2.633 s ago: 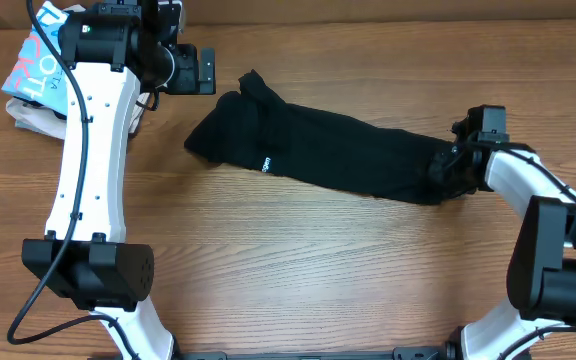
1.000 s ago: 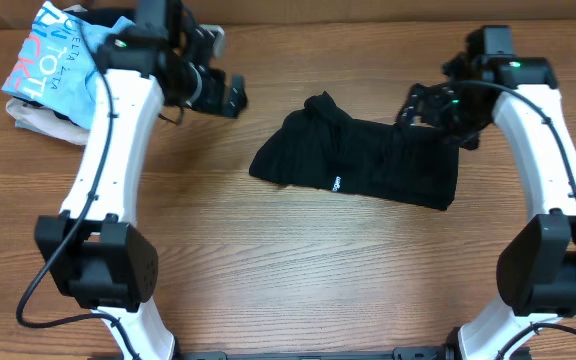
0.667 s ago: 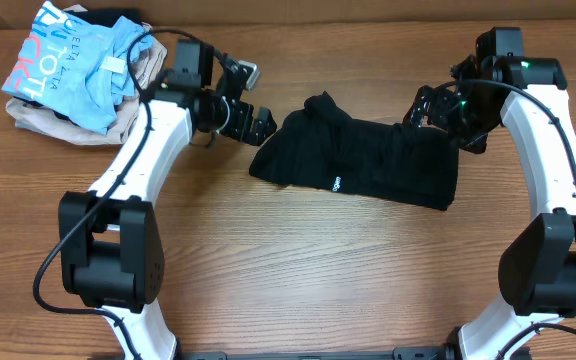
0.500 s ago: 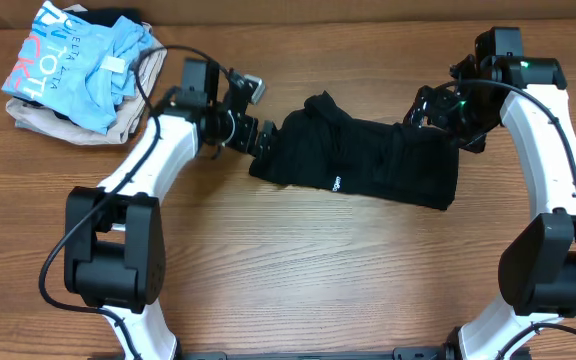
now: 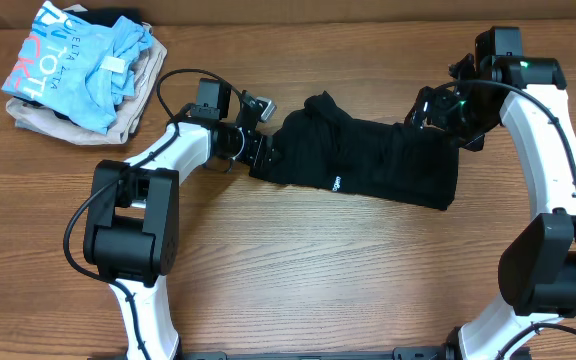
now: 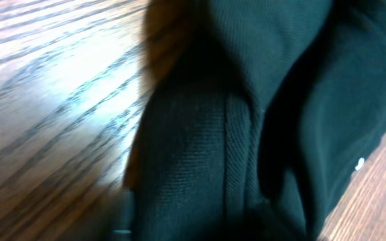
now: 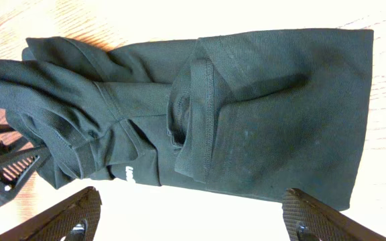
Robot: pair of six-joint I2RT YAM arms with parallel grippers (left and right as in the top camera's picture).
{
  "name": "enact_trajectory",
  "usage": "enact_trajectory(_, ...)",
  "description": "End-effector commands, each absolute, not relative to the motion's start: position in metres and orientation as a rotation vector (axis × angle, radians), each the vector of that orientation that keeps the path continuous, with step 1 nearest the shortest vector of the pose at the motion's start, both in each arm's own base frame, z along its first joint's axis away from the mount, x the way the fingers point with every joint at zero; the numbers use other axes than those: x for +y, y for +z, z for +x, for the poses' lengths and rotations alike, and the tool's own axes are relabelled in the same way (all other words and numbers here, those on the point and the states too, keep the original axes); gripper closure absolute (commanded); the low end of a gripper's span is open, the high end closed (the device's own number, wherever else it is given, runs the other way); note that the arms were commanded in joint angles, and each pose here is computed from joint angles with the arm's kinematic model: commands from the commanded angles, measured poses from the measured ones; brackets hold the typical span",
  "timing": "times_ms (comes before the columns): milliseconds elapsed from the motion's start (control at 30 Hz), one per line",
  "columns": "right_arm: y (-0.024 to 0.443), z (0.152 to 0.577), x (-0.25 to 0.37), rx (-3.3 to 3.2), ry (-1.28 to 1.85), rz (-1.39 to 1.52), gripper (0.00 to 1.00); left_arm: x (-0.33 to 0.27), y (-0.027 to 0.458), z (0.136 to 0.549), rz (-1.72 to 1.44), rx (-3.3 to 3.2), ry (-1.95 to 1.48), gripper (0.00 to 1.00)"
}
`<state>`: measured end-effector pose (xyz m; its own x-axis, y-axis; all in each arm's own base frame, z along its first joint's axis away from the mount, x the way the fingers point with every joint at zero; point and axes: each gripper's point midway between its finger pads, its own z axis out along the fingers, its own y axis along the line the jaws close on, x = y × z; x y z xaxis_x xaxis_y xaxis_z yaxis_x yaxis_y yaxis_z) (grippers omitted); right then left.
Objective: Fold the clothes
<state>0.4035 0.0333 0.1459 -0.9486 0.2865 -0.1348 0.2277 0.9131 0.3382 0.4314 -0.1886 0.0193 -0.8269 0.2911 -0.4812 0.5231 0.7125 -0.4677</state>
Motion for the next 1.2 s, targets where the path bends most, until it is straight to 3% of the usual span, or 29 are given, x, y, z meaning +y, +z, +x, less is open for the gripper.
enact_trajectory(0, 0.157, 0.410, 0.037, 2.855, 0.495, 0.361, 0.14, -0.195, 0.017, 0.427, 0.621, 2.551, -0.917, 0.78)
enact_trajectory(67, 0.158, 0.413, 0.040, 2.844, 0.511, 0.351, 0.23, -0.192, 0.018, 0.429, 0.570, 2.570, -0.926, 0.96)
enact_trajectory(267, 0.153, 0.418, 0.051, 2.825, 0.524, 0.330, 0.53, -0.165, 0.056, 0.442, 0.418, 2.657, -0.937, 0.96)
enact_trajectory(300, 0.144, 0.416, 0.056, 2.836, 0.530, 0.339, 0.69, -0.153, 0.078, 0.447, 0.376, 2.689, -0.913, 0.96)
enact_trajectory(400, 0.128, 0.412, 0.061, 2.851, 0.539, 0.348, 0.86, -0.134, 0.110, 0.449, 0.342, 2.757, -0.829, 0.96)
enact_trajectory(433, 0.122, 0.411, 0.062, 2.854, 0.548, 0.364, 0.96, -0.129, 0.121, 0.448, 0.349, 2.775, -0.793, 0.96)
enact_trajectory(767, 0.061, 0.389, 0.100, 2.833, 0.847, 0.328, 0.96, -0.124, 0.171, 0.434, 0.476, 2.841, -0.547, 0.96)
enact_trajectory(1167, -0.017, 0.374, 0.127, 2.949, 0.795, 0.401, 0.96, -0.156, 0.203, 0.434, 0.532, 2.773, -0.534, 0.96)
